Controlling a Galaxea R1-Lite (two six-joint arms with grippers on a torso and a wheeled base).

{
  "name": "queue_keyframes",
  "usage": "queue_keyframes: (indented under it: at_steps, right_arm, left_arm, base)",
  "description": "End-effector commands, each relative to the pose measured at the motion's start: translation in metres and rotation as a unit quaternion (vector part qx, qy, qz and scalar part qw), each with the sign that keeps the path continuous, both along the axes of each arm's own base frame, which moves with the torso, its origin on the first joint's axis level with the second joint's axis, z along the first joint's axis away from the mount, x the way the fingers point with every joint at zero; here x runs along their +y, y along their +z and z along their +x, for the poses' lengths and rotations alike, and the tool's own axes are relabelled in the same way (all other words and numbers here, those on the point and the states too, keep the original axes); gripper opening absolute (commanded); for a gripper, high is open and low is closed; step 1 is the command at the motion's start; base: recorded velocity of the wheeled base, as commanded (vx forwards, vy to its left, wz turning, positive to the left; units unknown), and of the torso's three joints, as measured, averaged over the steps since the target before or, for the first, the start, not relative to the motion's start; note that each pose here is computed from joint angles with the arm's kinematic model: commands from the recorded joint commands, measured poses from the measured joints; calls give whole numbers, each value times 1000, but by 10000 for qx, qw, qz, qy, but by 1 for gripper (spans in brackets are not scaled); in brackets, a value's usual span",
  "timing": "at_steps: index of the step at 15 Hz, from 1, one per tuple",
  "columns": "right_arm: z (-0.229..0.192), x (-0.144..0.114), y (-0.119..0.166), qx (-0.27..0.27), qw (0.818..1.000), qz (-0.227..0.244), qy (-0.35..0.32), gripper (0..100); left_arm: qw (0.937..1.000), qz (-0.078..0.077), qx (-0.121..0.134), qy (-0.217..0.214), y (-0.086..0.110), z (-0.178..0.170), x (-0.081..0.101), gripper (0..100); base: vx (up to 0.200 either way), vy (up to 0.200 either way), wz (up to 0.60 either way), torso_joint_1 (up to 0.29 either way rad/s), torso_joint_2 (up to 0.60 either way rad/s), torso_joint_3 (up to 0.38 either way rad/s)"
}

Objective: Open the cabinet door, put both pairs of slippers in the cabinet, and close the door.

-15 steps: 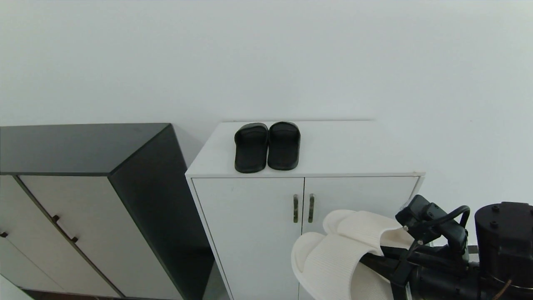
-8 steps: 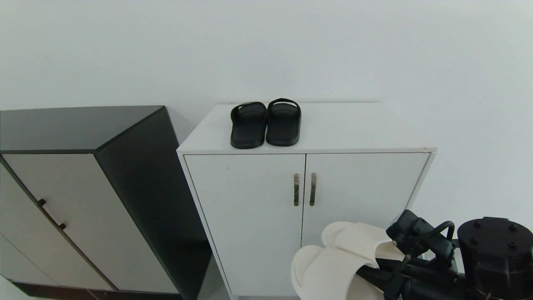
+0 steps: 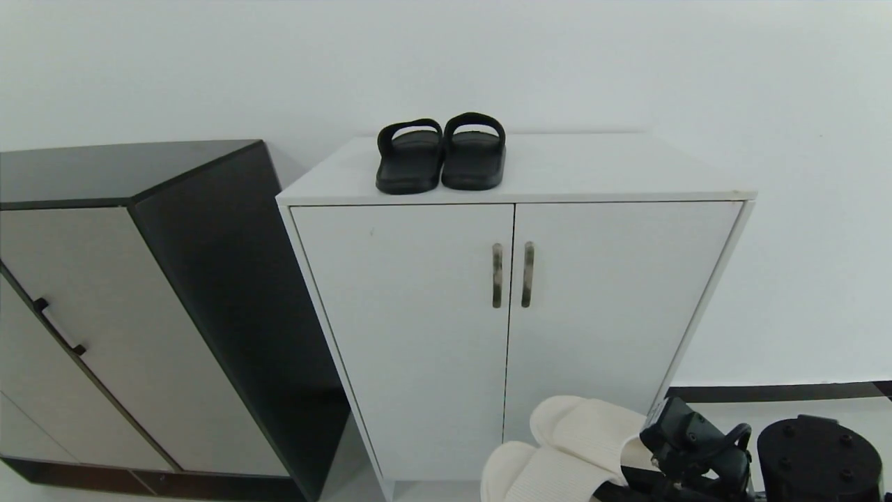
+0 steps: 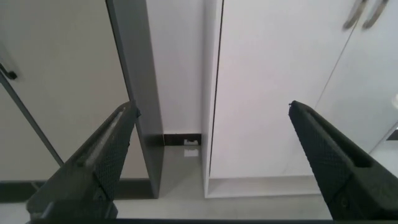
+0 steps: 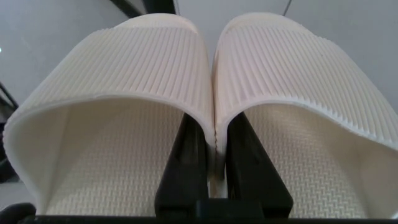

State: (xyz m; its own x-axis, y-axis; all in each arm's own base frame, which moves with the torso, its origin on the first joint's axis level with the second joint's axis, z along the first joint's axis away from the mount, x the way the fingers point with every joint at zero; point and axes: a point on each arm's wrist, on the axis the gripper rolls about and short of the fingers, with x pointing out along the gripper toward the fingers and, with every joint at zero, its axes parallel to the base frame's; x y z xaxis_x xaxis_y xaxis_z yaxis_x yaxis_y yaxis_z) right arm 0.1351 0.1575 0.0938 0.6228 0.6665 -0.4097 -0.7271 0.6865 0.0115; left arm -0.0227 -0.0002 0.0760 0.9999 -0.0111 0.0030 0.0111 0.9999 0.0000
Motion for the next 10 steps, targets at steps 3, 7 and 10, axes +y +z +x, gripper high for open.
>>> queue_keyframes:
  at_steps: [3, 7, 10]
  right_arm:
    - [5, 10, 0, -153, 9998, 156, 45, 0]
    - [10, 17, -2, -379, 9985, 385, 46, 0]
    - [9, 17, 0, -428, 9982, 423, 66, 0]
  left_arm:
    - [9997, 230, -26, -20, 1, 0, 0, 100]
    - [9913, -288, -35, -1286, 81, 8, -3, 100]
    - [9664, -384, 578, -2476, 103, 76, -15, 100]
  base:
    - [0, 0, 0, -118, 463, 336]
    - [0, 0, 0, -72, 448, 362]
    - [0, 0, 0, -32, 396, 362]
